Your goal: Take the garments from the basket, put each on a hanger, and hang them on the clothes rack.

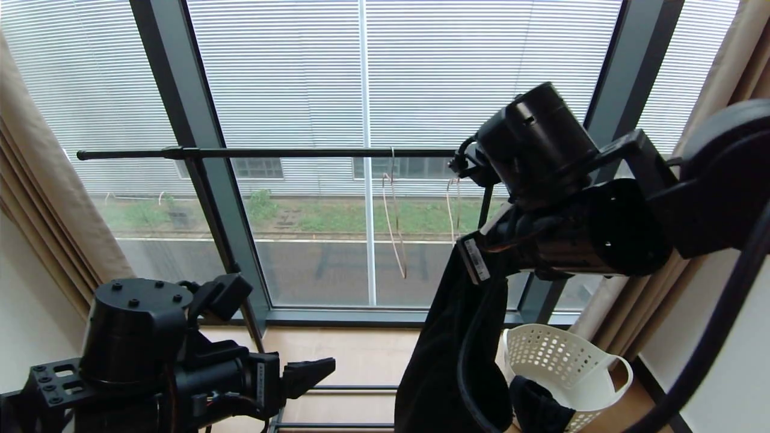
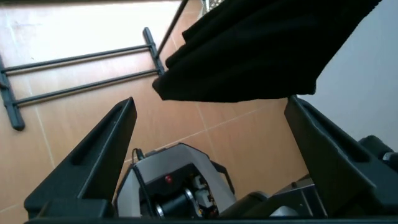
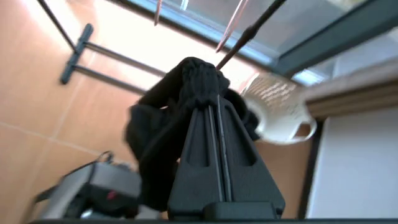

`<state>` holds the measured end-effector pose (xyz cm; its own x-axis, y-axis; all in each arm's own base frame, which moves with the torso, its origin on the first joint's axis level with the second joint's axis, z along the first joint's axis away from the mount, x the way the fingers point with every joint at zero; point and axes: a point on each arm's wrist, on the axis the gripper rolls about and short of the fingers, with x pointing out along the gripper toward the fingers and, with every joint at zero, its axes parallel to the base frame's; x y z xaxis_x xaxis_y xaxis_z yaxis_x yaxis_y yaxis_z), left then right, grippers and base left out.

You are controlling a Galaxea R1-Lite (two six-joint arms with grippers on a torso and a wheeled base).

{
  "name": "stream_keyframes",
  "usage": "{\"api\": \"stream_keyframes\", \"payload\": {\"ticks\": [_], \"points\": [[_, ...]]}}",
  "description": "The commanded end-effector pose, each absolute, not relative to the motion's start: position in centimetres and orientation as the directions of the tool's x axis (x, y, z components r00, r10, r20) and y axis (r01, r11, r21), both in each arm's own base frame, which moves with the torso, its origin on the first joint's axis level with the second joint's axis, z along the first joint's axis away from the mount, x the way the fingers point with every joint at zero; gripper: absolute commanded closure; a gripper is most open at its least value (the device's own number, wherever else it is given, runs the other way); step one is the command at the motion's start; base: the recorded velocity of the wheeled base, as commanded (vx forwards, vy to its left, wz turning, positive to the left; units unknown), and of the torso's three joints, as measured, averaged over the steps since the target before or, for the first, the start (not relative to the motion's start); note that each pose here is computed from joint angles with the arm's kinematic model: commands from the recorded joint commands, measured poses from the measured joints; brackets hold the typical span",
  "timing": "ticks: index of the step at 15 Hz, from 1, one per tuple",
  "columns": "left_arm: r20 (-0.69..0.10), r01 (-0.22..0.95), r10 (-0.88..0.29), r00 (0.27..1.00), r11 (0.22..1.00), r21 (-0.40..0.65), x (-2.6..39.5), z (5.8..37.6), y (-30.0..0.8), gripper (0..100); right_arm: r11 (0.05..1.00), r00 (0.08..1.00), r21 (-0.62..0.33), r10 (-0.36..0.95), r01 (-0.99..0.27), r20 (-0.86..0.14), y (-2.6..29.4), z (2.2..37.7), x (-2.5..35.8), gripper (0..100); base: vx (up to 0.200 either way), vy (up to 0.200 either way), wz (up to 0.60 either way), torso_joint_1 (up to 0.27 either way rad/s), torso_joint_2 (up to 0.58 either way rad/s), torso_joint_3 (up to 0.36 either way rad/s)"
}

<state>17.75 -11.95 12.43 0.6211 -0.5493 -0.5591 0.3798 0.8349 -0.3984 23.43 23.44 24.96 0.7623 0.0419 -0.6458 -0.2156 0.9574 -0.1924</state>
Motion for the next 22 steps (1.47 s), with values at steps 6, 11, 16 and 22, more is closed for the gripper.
{"api": "stream_keyframes", "payload": {"ticks": [6, 11, 16, 22], "points": [[-0.592, 0.407, -0.565, 0.575, 0.825, -0.392, 18.9, 11.2, -17.8, 0, 0.97, 0.689, -0.084, 0.1, -0.228, -0.718, 27.1, 23.8, 24.0, 100, 0.0, 0.0, 0.0, 0.0, 0.0, 0.0], [-0.604, 0.359, -0.502, 0.619, 0.865, -0.35, 21.5, 9.7, -20.4, 0, 0.961, 0.691, -0.073, 0.138, -0.267, -0.71, 28.0, 24.2, 22.8, 100, 0.0, 0.0, 0.0, 0.0, 0.0, 0.0], [-0.658, 0.315, -0.427, 0.62, 0.904, -0.29, 24.0, 6.3, -22.9, 0, 0.956, 0.699, -0.058, 0.167, -0.286, -0.696, 28.6, 24.8, 22.2, 100, 0.0, 0.0, 0.0, 0.0, 0.0, 0.0], [-0.683, 0.272, -0.36, 0.636, 0.932, -0.238, 22.7, 5.4, -21.2, 0, 0.973, 0.711, -0.058, 0.124, -0.225, -0.692, 25.4, 25.7, 22.4, 100, 0.0, 0.0, 0.0, 0.0, 0.0, 0.0]]}}
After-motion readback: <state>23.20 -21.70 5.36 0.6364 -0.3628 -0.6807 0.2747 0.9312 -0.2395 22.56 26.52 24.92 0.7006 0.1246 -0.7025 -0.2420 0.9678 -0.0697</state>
